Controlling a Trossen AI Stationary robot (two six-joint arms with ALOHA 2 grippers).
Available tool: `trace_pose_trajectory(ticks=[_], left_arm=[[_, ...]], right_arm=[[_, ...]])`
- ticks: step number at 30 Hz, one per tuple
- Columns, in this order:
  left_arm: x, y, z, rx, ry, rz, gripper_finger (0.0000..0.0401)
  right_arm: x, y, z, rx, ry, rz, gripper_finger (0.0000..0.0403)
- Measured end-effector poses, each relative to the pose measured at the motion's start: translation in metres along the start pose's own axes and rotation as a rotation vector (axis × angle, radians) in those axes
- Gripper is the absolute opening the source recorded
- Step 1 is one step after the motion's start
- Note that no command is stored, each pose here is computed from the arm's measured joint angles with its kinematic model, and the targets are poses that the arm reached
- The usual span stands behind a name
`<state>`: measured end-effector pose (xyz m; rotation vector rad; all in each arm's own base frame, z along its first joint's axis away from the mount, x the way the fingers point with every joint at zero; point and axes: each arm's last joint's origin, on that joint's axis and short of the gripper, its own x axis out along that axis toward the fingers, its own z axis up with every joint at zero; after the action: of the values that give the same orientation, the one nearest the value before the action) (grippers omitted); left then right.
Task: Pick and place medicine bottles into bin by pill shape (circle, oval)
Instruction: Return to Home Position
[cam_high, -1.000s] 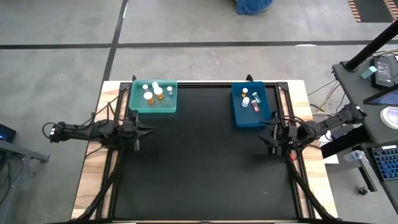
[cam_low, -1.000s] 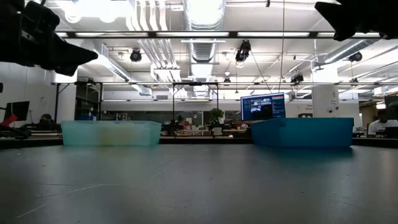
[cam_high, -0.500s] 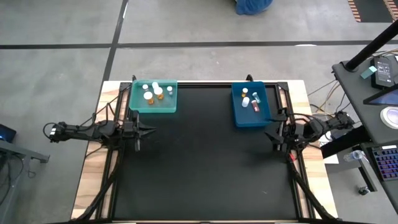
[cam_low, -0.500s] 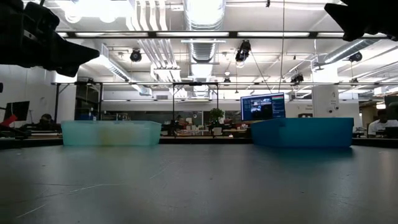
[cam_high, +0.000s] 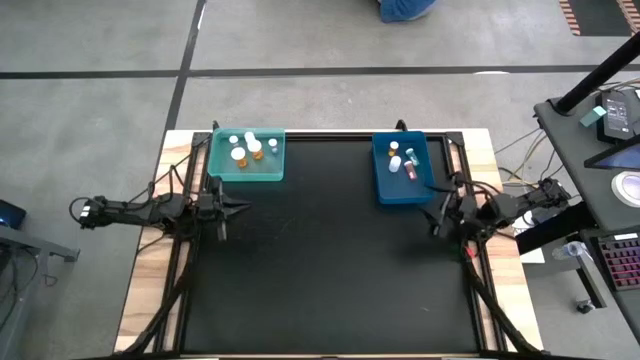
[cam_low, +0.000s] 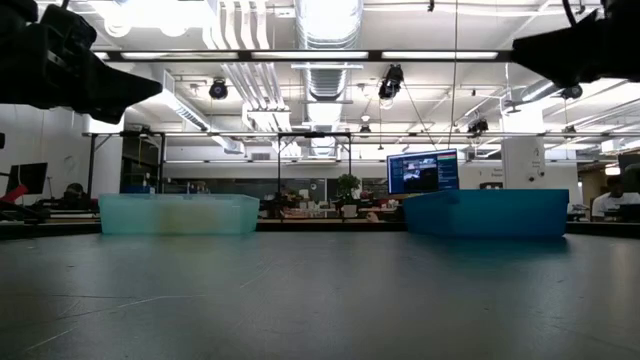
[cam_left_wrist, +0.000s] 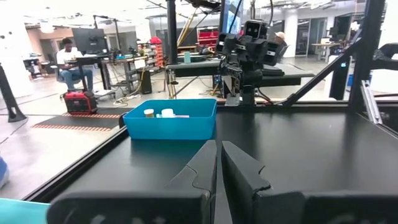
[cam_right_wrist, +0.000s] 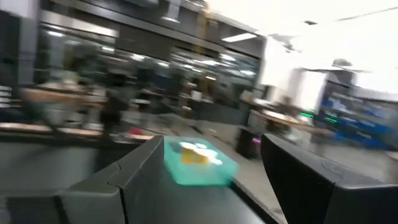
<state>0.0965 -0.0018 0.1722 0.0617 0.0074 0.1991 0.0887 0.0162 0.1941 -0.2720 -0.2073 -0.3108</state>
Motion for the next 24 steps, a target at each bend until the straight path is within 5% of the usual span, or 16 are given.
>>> trace_pose_trajectory(ticks=[7, 24], left_arm=[[0.0001, 0.0002, -0.0002, 0.001, 0.002, 0.009, 0.0008], [0.0006, 0.0, -0.0008, 0.005, 0.01, 0.009, 0.0008]], right_arm=[[-0.0008, -0.0066, -0.0032, 0.048, 0.102, -0.238, 0.0258], [-0.0007, -0.0065, -0.0035, 0.042, 0.108, -0.242, 0.0258]])
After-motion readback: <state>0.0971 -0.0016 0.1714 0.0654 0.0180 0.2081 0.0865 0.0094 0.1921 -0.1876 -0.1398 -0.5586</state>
